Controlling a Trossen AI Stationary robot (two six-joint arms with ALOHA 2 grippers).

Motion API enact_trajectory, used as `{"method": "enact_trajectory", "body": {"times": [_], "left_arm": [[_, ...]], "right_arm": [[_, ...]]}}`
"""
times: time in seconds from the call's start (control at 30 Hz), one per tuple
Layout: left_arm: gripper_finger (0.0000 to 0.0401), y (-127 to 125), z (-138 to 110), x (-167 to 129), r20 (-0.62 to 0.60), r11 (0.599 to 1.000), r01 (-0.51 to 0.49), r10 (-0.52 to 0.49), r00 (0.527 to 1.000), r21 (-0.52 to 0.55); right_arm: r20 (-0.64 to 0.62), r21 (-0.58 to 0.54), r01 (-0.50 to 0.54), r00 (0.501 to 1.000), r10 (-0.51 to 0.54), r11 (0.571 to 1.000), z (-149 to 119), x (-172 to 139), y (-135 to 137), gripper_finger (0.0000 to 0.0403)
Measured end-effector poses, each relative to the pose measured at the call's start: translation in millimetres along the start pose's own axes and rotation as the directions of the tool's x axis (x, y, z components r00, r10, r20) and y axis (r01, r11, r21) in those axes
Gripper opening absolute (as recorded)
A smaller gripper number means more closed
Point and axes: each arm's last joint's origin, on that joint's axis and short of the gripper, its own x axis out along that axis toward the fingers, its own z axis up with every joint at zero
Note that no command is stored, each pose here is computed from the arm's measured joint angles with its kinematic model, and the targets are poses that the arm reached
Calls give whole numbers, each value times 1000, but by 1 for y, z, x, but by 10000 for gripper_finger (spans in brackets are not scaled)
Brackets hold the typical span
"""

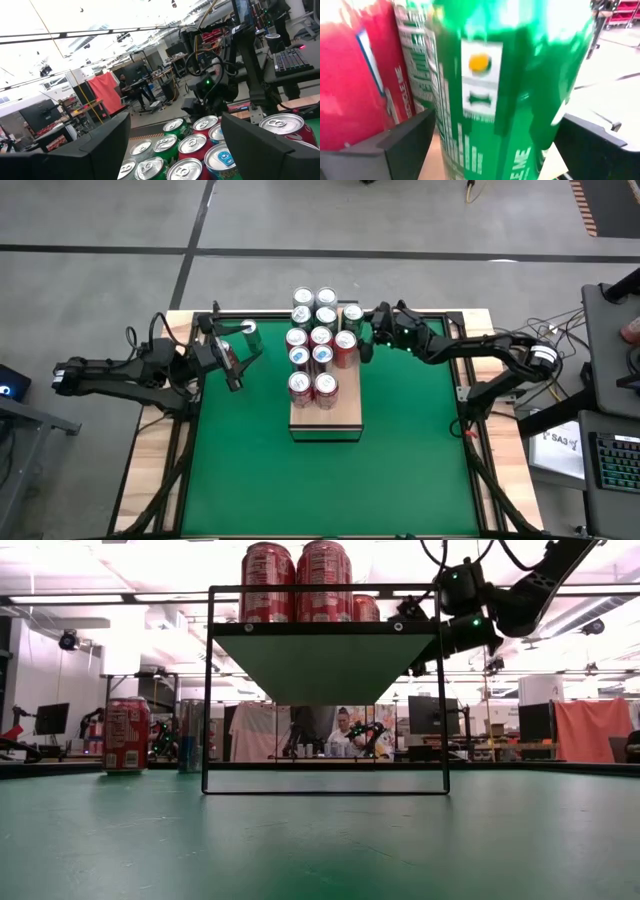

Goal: Place canned beverage on shelf
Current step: Put the green can on the shelf

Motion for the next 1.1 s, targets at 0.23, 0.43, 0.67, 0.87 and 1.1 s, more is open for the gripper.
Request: {"method": "enact_trajectory", "body": {"times": [0.23,0.43,0.67,0.87,1.1], "left_arm": [[294,0,0,0,0,1000,0,0,1000,0],[294,0,0,0,0,1000,0,0,1000,0],[294,0,0,0,0,1000,0,0,1000,0],[294,0,0,0,0,1000,0,0,1000,0],[294,0,0,0,0,1000,0,0,1000,-5]], "right_arm": [[57,-8,3,998,-3,1000,15,-9,0,370],[94,-13,6,996,-5,1000,24,-15,1,370],[124,-18,9,992,-6,1000,32,-20,1,370],[154,-22,11,988,-8,1000,38,-24,1,370],[208,-27,16,978,-10,1000,50,-34,2,370]]}}
